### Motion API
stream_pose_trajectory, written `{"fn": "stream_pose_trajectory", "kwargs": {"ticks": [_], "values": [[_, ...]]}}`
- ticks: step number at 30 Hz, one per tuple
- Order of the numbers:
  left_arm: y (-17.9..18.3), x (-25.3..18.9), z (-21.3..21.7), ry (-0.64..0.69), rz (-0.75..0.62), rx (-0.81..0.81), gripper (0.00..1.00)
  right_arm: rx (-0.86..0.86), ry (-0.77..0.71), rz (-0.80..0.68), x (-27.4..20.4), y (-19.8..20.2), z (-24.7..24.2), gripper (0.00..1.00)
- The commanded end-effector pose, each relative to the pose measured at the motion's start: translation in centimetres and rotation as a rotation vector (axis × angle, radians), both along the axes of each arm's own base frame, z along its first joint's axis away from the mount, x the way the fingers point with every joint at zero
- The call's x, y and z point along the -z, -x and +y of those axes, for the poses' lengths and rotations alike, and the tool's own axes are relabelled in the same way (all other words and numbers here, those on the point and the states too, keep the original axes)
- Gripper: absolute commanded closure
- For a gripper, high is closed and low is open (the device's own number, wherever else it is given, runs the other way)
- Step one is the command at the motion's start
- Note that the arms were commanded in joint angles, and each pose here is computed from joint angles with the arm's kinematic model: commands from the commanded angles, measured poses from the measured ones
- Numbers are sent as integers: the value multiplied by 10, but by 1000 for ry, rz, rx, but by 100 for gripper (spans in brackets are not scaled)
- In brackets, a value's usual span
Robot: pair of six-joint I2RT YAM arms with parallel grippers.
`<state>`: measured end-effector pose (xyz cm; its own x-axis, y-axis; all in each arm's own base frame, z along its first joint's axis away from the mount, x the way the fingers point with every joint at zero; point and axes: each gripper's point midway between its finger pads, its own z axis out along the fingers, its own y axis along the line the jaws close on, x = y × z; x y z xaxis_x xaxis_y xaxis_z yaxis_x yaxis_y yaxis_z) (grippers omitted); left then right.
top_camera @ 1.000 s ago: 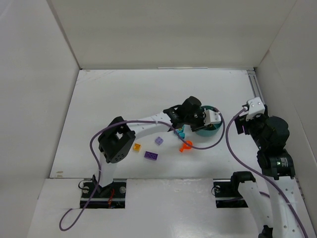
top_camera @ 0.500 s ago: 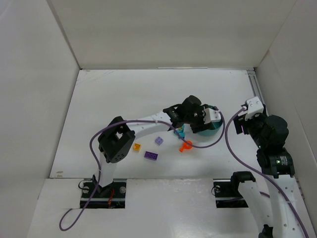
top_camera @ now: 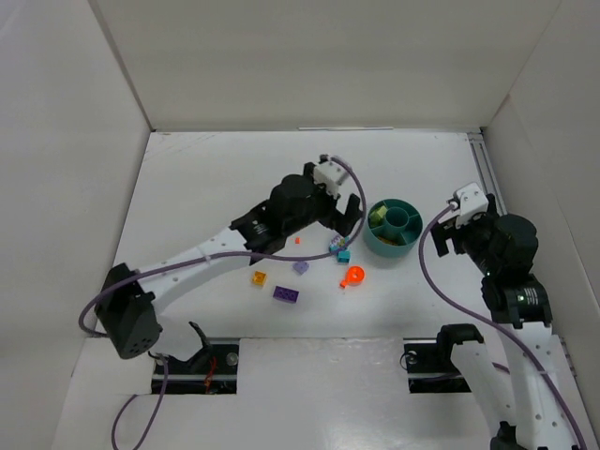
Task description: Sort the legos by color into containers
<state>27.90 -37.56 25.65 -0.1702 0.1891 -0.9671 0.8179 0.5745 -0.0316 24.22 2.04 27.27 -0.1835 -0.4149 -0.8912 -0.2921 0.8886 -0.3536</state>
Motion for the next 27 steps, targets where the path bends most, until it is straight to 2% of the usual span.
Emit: {"fn": "stream_pose_trajectory", "kwargs": {"ticks": [1,3,4,6,7,9,13,15,20,27], "values": [[-9,25,57,116,317,-439,0,-60,-2,-12,4,-13,10,8],[-12,51,94,88,419,-649,0,-60,-1,4,8,-18,10,2],[0,69,113,78,527,-751,0,-60,-1,4,8,-18,10,0],[14,101,141,51,611,-871,0,-60,-1,27,13,-21,10,0],[24,115,152,25,650,-906,0,-60,-1,27,14,-21,10,0],[37,140,172,60,749,-995,0,-50,2,28,16,-23,8,0],[62,175,190,73,893,-1050,0,-9,5,30,17,-23,2,0],[67,184,199,85,926,-1101,0,0,8,30,17,-24,0,0],[75,197,225,16,903,-1222,0,-6,-2,61,24,-25,2,0],[75,218,233,-25,899,-1292,14,-15,-4,84,30,-28,4,0]]}}
